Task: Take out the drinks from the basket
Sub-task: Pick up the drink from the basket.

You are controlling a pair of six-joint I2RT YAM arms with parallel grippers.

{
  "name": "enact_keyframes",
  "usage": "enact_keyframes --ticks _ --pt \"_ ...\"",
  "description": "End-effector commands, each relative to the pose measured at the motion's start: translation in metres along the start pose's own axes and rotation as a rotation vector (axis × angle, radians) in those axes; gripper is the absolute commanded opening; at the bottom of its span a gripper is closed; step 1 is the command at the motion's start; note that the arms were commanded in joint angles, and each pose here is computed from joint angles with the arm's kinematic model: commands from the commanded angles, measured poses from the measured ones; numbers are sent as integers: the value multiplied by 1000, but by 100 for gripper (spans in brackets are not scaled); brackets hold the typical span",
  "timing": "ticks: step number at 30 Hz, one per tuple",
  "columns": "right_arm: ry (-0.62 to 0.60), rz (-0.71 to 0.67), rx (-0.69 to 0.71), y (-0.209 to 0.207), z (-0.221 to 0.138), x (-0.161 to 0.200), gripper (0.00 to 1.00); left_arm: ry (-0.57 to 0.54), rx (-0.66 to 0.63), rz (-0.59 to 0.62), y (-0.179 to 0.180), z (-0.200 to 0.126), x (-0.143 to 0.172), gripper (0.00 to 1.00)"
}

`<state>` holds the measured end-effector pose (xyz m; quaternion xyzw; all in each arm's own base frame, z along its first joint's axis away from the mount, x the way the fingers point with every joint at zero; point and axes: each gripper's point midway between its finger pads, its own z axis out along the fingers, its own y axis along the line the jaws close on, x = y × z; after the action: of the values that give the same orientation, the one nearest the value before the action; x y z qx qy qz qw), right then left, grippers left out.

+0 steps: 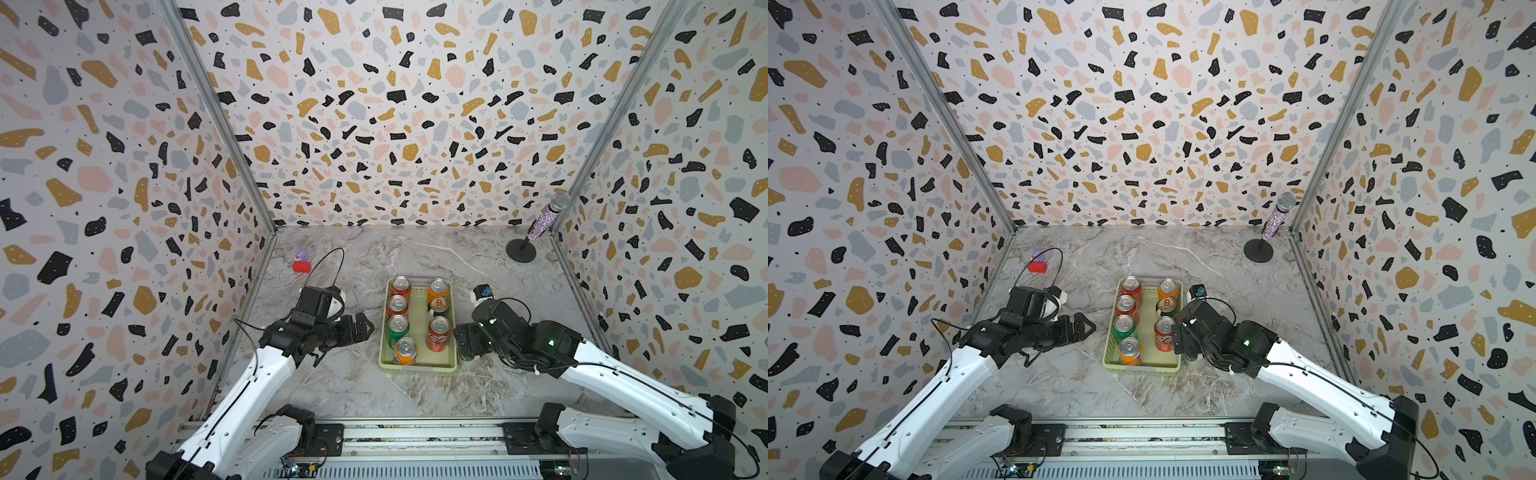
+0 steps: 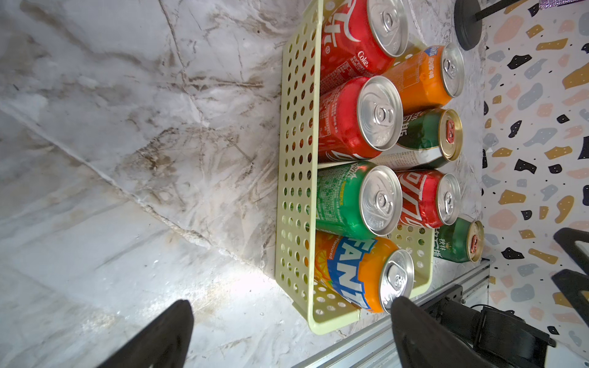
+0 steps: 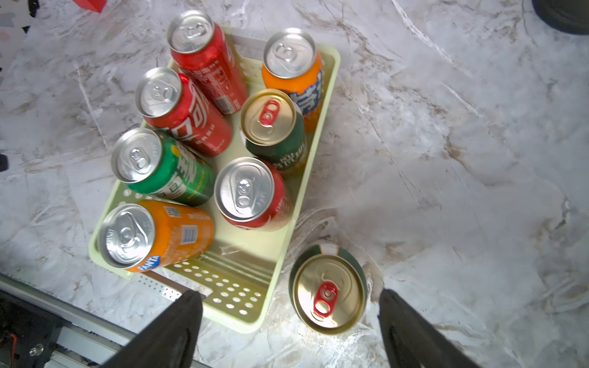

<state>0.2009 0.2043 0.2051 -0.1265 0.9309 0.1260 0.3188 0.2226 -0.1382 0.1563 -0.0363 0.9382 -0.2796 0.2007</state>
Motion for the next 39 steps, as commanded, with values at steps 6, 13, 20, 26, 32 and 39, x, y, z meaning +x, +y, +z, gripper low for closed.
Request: enact_keyframes --ticks 6,13,20,26,32,39 --pt "97 -138 15 28 28 -16 90 11 45 15 -8 4 0 100" --pt "151 -165 38 40 61 -20 90 3 52 19 -9 3 1 100" --pt "191 -135 42 37 82 -18 89 -4 61 23 -11 1 0 100" --pt "199 -129 41 36 92 -13 88 -3 61 21 -11 1 0 100" --pt "228 -128 34 40 104 -7 87 -7 64 23 -12 0 0 100" --pt "266 -119 53 38 118 5 86 -7 65 24 -12 0 0 100"
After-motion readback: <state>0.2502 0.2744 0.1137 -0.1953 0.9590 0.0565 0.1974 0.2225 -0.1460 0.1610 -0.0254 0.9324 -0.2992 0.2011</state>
